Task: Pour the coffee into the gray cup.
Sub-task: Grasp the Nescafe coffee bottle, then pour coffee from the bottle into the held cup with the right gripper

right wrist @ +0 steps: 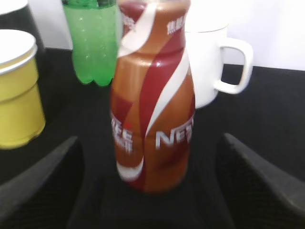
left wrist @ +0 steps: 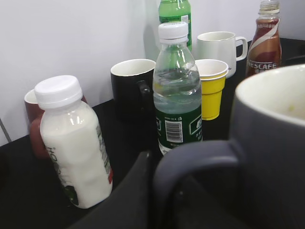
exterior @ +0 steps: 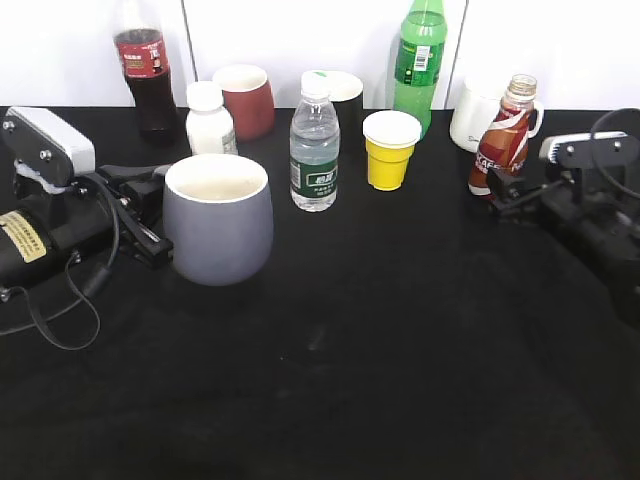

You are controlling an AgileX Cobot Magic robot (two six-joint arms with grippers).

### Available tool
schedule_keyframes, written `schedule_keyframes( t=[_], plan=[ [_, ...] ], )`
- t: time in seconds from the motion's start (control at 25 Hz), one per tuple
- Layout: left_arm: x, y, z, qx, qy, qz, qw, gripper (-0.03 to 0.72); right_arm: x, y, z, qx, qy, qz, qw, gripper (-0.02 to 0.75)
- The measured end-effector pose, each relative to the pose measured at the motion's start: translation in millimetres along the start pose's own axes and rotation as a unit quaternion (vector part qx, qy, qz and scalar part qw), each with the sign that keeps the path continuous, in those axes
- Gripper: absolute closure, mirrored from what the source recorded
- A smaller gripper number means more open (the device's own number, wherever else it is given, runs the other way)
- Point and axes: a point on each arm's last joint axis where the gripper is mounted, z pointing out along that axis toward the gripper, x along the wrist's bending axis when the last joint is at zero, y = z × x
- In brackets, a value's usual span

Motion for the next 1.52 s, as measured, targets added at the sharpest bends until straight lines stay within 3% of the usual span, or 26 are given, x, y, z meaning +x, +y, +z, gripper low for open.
schedule_keyframes(
  t=[0.32,0.8,0.96,1.12,1.36,1.44,1.52],
  plan=[
    [-0.3,0,0,0.000,-0.002,0.001,1.000,0.643,-1,-23,35,-0.005,0.000,0.046,0.999,0.086],
    [-0.9,0,0,0.000,-0.005,0.002,1.000,0.643,2,-18,83,-0.041,0.020,0.050,0.998,0.111],
    [-1.0,0,0,0.000,-0.005,0.002,1.000,0.643,1,-13,94,-0.033,0.019,0.049,0.998,0.160],
    [-1.0,0,0,0.000,-0.005,0.002,1.000,0.644,1,-13,94,-0.028,0.018,0.049,0.998,0.225],
    [-1.0,0,0,0.000,-0.005,0.002,1.000,0.644,3,-12,73,-0.041,0.021,0.050,0.998,0.233],
    [-1.0,0,0,0.000,-0.005,0.002,1.000,0.644,4,2,55,-0.040,0.025,0.043,0.998,0.233],
    [-1.0,0,0,0.000,-0.005,0.002,1.000,0.644,10,33,39,-0.066,0.055,0.025,0.996,0.233]
  ],
)
